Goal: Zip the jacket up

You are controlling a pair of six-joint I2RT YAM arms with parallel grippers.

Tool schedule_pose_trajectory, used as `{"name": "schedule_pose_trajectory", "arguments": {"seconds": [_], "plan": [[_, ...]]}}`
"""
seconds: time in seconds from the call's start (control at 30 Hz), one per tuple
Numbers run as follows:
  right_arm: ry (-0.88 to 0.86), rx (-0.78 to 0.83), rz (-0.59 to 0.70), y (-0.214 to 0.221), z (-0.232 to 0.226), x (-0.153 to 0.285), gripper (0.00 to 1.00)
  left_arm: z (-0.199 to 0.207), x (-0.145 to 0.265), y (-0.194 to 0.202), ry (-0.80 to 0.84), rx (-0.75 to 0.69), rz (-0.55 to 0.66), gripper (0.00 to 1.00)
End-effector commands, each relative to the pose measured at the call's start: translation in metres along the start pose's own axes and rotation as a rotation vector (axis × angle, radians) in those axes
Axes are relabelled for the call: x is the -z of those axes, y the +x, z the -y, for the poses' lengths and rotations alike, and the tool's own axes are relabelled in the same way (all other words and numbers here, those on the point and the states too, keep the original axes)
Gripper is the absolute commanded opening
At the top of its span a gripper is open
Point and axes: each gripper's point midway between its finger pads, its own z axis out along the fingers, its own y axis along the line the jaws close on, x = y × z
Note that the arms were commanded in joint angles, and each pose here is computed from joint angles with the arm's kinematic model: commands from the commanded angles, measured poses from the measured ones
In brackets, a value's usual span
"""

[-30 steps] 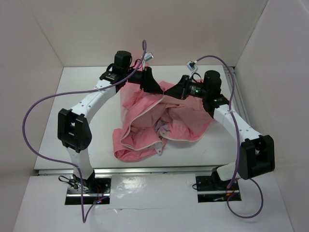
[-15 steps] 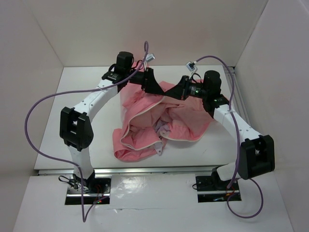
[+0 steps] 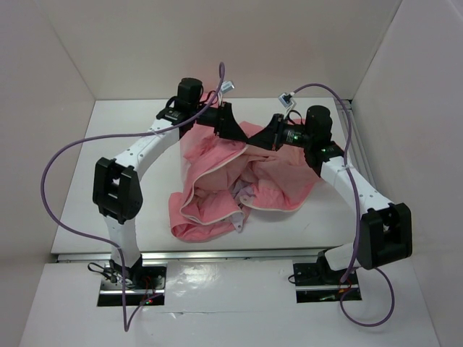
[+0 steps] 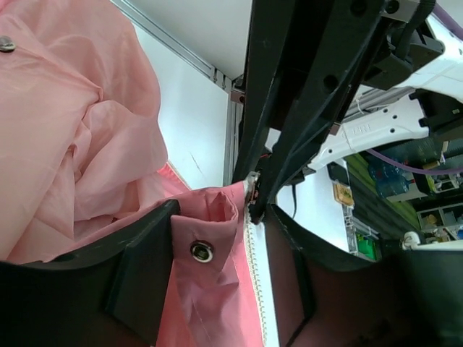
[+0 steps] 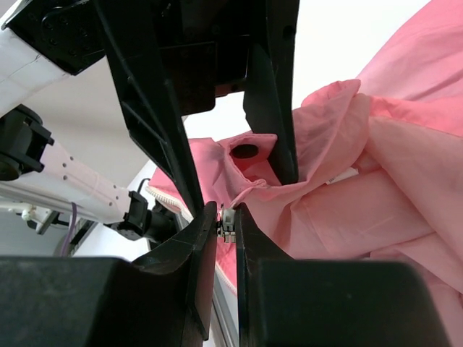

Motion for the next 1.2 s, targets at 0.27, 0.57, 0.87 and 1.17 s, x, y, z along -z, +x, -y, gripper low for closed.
{"name": "schedule_pose_trajectory", "arguments": {"seconds": [0.27,0.57,0.87,1.17], "plan": [[-0.039,0.093,0.015,-0.016,-0.023,0.009,0.00,0.024,-0.001,-0.015,0.117,-0.087,0.014,0.39],[-0.009,0.099,0.001,-0.011,-0.020,0.012,0.03,0.023,0.002,-0.015,0.117,-0.076,0.012,0.02],[0.392,0.157,0.063,-0.035,0.012,0.057,0.99,-0.020,0.027,-0.018,-0.076,0.045,0.119,0.00],[1.283,-0.250,0.263,0.014,0.144,0.207,0.96,-0.038,0.055,-0.024,-0.328,0.090,0.265,0.00]]}}
